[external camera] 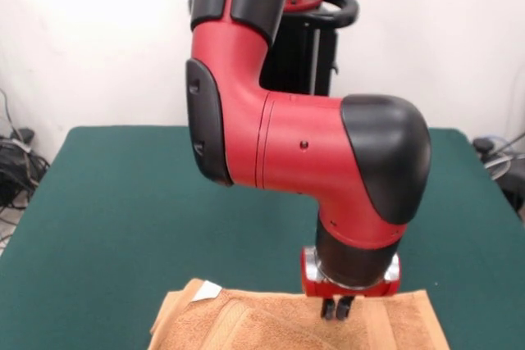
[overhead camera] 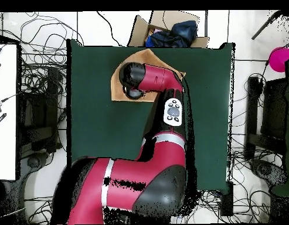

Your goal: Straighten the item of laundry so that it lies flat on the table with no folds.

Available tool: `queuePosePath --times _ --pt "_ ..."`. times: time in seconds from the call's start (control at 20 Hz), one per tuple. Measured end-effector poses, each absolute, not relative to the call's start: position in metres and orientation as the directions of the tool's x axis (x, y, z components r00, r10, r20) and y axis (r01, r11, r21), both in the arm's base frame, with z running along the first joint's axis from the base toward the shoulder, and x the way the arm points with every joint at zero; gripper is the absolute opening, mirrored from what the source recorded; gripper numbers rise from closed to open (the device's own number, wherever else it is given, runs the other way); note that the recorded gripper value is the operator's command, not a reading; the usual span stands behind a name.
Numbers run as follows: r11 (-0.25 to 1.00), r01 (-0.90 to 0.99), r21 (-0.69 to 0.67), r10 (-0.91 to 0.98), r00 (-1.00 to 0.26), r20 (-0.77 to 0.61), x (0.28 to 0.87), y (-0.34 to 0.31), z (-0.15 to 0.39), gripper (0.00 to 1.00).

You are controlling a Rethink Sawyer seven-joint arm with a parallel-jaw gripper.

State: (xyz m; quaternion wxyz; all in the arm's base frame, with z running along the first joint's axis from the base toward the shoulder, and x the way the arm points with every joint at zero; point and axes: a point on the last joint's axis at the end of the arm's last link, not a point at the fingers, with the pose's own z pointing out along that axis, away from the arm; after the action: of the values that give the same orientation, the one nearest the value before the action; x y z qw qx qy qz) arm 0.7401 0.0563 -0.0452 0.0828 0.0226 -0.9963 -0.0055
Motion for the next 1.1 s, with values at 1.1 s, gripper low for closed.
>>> queuePosePath --times 1.1 --pt "1.0 -0.031 0.002 -0.03 -0.96 0.279 0.675 0.057 -0.02 0.0"
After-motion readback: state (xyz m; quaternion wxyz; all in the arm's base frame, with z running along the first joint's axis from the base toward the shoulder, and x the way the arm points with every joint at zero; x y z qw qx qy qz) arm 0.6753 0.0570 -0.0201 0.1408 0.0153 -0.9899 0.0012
